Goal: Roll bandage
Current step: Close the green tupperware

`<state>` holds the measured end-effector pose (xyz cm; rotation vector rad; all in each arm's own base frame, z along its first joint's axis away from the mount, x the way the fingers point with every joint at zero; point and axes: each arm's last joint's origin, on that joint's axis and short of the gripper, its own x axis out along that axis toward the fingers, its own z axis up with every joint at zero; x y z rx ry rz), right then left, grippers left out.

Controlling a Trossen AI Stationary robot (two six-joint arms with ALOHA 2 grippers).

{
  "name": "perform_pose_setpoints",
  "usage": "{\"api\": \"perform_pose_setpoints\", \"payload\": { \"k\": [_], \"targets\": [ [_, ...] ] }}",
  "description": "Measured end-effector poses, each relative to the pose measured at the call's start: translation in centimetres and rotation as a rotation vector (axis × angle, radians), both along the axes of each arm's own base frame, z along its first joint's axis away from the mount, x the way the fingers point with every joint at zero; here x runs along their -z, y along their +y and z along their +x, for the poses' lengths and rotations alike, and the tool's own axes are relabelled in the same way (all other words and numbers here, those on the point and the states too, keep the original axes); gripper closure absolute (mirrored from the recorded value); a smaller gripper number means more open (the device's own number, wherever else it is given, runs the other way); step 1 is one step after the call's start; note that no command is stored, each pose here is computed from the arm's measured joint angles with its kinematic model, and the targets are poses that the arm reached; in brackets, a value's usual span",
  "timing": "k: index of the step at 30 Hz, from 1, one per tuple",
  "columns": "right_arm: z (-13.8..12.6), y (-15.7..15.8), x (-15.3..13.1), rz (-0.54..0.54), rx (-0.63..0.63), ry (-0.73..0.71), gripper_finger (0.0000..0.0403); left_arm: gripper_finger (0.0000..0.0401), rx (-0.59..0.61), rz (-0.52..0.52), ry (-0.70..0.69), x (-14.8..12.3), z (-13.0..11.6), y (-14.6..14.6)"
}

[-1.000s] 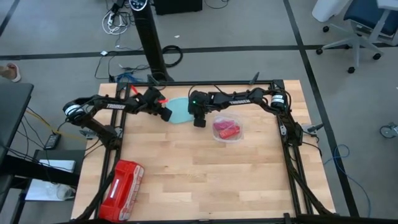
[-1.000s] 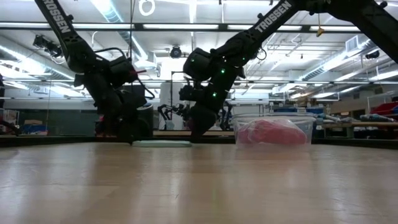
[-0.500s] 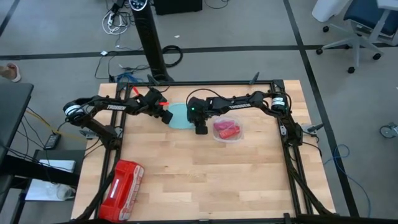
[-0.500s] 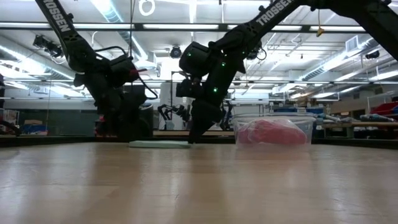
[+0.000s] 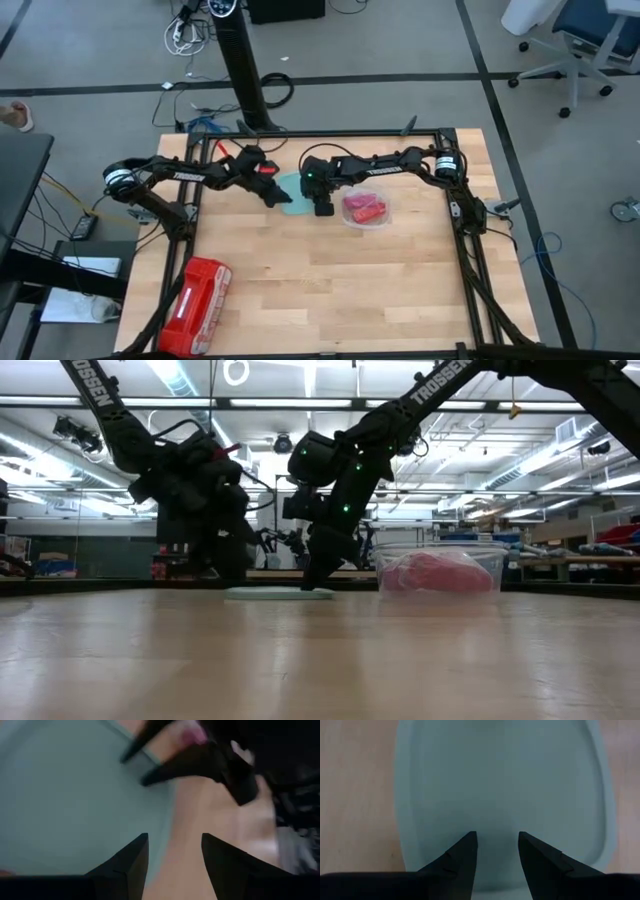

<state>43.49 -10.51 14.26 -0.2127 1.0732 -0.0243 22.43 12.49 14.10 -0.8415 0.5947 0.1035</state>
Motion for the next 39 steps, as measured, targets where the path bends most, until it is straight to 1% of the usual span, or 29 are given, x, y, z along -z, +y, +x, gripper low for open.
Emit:
{"api": "perform_pose_setpoints", "payload": {
  "k": [2, 6, 10, 12, 16, 19, 24, 27, 30, 34, 39],
  "targets": [
    [0.0, 0.0, 0.0, -0.004, 0.011, 0.002, 0.0253, 0.0215, -0.012, -0.008, -0.003, -0.2, 0.1, 0.2],
    [0.0, 0.0, -0.1, -0.009, 0.015, 0.003, 0.0253, 0.0219, -0.084, 0.038, 0.025, -0.5, 0.2, 0.7],
    [0.0, 0.1, -0.1, -0.011, 0.015, 0.011, 0.0253, 0.0229, -0.246, 0.125, 0.106, -0.7, 0.0, 2.0],
    [0.0, 0.1, -0.1, -0.01, 0.014, 0.015, 0.0253, 0.0234, -0.307, 0.139, 0.153, -1.0, -0.3, 2.8],
    [-0.2, 0.4, -0.1, -0.009, 0.002, 0.038, 0.0253, 0.0239, -0.389, 0.157, 0.245, -1.2, -1.1, 4.1],
    [-0.2, 0.6, -0.2, -0.029, -0.015, 0.045, 0.0253, 0.0239, -0.398, 0.131, 0.301, -0.9, -1.7, 4.3],
    [0.1, 1.1, -0.3, -0.058, -0.051, 0.028, 0.0253, 0.0238, -0.361, 0.058, 0.361, 0.4, -2.0, 4.2],
    [0.2, 1.4, -0.4, -0.074, -0.037, 0.024, 0.0253, 0.0238, -0.361, 0.057, 0.368, 0.8, -1.8, 4.3],
    [0.2, 1.9, -1.6, -0.087, -0.012, 0.05, 0.0253, 0.0238, -0.366, 0.058, 0.376, 1.1, -1.8, 4.4],
    [-0.1, 2.5, -3.7, -0.043, 0.043, 0.096, 0.0253, 0.0238, -0.364, 0.059, 0.379, 1.3, -1.7, 4.5],
    [-1.0, 3.0, -4.5, 0.037, 0.105, 0.215, 0.0253, 0.0238, -0.364, 0.061, 0.375, 1.3, -1.6, 4.5]
  ]
}}
